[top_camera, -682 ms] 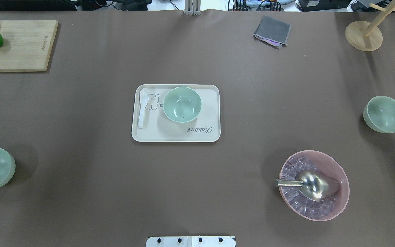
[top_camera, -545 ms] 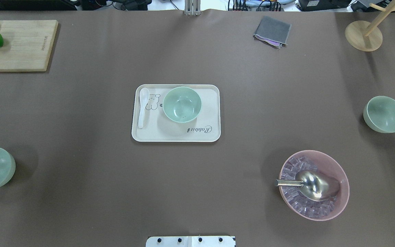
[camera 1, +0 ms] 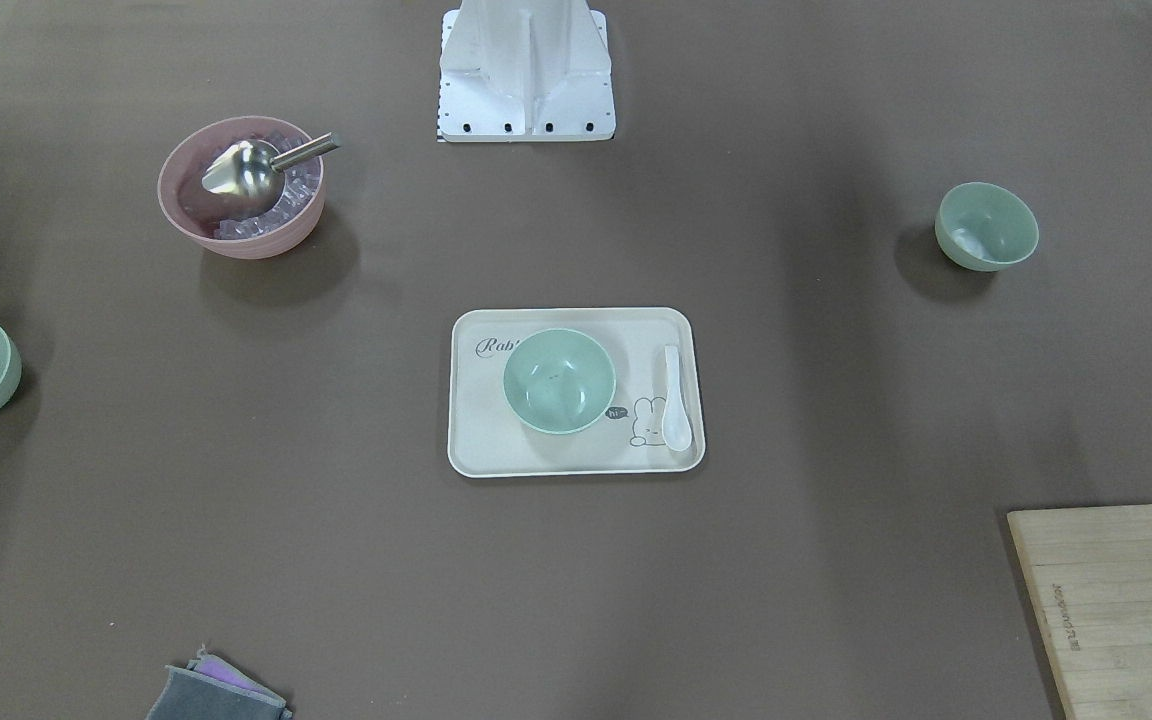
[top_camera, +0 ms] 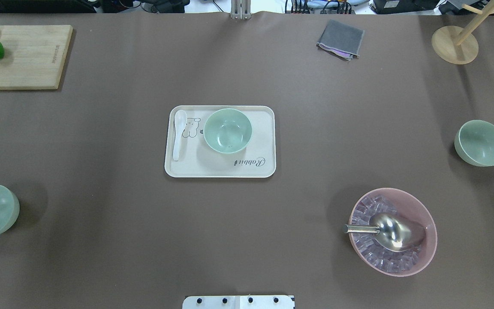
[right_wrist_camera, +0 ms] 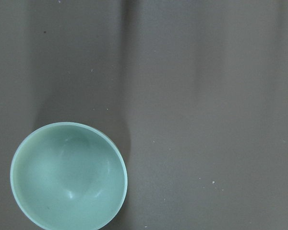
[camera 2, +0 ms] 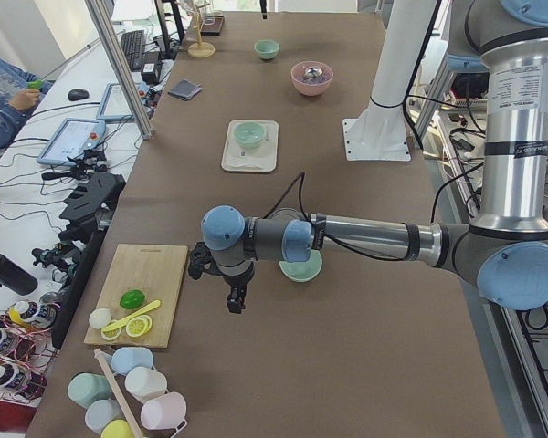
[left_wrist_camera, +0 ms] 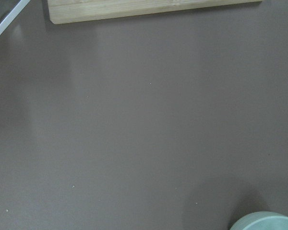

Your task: Stack green bowls together

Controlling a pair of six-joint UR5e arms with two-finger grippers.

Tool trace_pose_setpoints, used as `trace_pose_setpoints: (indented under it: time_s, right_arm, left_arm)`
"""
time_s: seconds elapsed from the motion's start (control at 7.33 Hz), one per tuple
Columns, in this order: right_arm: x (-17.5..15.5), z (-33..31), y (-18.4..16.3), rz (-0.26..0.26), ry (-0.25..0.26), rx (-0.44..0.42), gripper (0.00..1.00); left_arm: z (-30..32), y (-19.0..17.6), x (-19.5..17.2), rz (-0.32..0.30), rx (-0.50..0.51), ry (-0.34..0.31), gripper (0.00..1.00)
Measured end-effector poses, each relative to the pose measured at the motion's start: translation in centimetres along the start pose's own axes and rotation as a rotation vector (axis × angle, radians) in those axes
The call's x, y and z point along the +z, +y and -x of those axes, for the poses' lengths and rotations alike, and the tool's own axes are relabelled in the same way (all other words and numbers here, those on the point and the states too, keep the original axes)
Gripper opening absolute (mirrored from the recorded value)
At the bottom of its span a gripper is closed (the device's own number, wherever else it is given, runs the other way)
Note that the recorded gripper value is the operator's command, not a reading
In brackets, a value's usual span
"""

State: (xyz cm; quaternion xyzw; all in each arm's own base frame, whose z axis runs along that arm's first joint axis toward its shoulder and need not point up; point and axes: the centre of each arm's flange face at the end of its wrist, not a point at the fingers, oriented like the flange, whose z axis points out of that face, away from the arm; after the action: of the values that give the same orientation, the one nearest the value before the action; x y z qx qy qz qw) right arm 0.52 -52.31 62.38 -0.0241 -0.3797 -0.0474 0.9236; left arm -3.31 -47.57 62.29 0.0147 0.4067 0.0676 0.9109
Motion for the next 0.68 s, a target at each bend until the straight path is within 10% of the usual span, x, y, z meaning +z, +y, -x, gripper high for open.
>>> trace_pose_setpoints:
  time_s: [0.68]
  right_arm:
    - [-1.6,2.0,-0.1,-0.031,-0.031,-0.029,1.00]
  left_arm:
    - [-1.0,0.7,-1.2,-0.026,-0.020,0.000,0.98]
